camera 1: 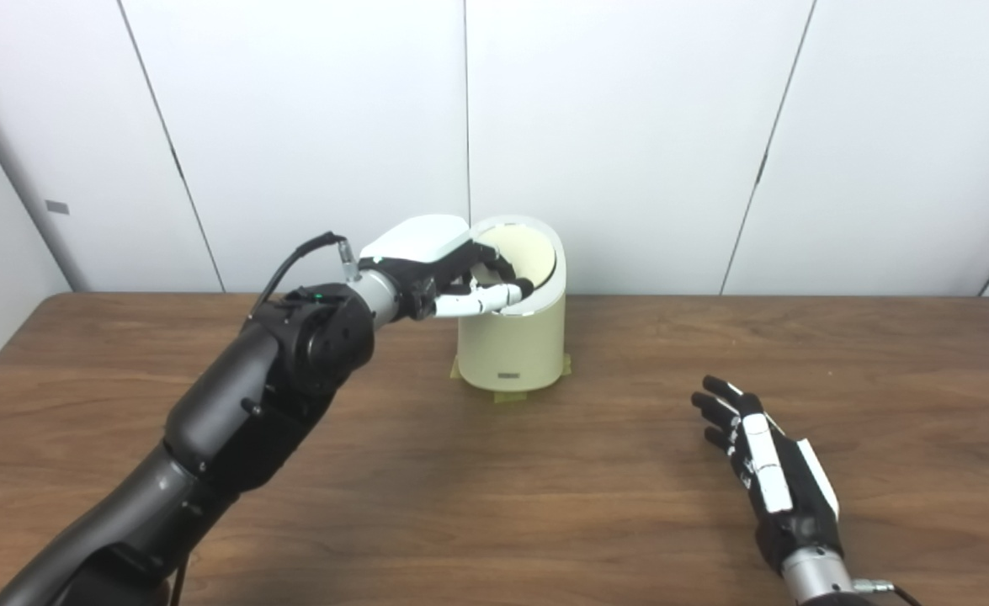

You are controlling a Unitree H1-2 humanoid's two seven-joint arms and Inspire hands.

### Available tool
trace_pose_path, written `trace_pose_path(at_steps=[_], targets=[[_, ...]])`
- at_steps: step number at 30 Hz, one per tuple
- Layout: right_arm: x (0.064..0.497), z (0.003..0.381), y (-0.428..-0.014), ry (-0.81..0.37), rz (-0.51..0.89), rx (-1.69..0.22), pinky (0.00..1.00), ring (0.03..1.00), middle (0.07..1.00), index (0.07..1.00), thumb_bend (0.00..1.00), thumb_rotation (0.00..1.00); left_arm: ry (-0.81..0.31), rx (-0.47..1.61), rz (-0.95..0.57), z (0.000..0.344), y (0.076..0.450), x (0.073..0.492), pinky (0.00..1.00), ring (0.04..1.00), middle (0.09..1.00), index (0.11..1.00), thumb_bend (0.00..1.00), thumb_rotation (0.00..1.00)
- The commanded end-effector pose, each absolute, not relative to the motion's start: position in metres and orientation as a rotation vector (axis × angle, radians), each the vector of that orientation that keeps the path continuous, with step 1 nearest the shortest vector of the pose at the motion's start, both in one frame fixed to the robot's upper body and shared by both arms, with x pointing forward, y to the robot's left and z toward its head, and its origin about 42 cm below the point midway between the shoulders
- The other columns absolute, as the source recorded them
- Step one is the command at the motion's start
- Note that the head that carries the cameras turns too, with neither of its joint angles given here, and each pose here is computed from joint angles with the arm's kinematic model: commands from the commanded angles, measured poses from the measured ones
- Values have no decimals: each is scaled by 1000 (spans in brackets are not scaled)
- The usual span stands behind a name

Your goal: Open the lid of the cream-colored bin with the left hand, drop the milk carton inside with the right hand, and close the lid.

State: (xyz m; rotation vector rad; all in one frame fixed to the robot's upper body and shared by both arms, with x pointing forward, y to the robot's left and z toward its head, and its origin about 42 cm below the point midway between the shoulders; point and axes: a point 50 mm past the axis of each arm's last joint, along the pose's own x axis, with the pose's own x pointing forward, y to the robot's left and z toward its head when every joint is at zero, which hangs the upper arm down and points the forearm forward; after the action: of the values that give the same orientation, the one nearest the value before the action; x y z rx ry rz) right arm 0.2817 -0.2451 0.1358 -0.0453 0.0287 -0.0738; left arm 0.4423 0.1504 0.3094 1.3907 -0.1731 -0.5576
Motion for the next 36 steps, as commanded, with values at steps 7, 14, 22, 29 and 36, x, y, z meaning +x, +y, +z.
trace_pose_path(at_steps=[7,14,22,29,36], targets=[[288,152,-248,-42,-76,-35,884,889,818,852,612,933,-159,1662,-580,310,144,440,867,929,893,861,571,996],[289,152,-248,-52,-73,-46,863,881,810,848,619,939,-212,1823,-575,295,134,434,858,918,871,831,599,1000],[290,151,-249,-59,-75,-30,885,886,817,863,619,916,-179,1903,-640,284,130,430,777,843,846,805,589,1000],[291,150,-252,-68,-68,-33,859,881,816,866,630,916,-176,1884,-650,287,135,429,735,810,817,769,594,1000],[292,150,-252,-68,-67,-34,852,874,809,857,633,908,-296,1643,-466,339,145,430,737,839,834,803,535,726]])
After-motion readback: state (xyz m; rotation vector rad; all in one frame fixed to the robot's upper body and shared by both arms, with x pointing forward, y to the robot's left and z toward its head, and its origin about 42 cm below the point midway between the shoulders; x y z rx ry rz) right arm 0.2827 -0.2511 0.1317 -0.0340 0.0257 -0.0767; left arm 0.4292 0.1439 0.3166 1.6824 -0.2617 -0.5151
